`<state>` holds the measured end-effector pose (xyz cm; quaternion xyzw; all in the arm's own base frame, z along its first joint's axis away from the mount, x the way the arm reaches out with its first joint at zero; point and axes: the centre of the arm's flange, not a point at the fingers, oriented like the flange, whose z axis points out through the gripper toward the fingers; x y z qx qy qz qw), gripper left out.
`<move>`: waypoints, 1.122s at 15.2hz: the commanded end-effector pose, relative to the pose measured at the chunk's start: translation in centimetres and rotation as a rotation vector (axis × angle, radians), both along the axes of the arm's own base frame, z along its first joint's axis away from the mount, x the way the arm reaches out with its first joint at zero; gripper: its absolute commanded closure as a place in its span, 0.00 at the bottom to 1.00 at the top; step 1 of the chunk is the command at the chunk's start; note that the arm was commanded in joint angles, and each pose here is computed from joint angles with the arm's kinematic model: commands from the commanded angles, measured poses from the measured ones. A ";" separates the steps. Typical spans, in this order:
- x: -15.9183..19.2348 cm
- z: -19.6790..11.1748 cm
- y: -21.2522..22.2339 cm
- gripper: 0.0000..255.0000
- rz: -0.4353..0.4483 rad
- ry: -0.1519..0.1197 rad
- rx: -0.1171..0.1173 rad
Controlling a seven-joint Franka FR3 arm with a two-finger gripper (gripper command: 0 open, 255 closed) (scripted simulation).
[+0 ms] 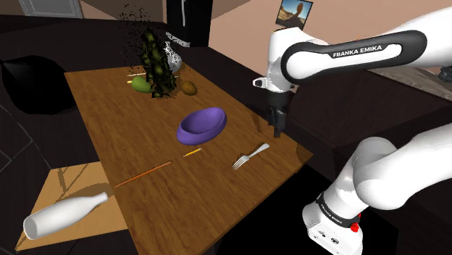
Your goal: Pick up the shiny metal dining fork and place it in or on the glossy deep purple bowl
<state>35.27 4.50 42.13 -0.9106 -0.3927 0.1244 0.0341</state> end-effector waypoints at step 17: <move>1.7 -11.3 4.7 0.00 0.626 -0.004 0.111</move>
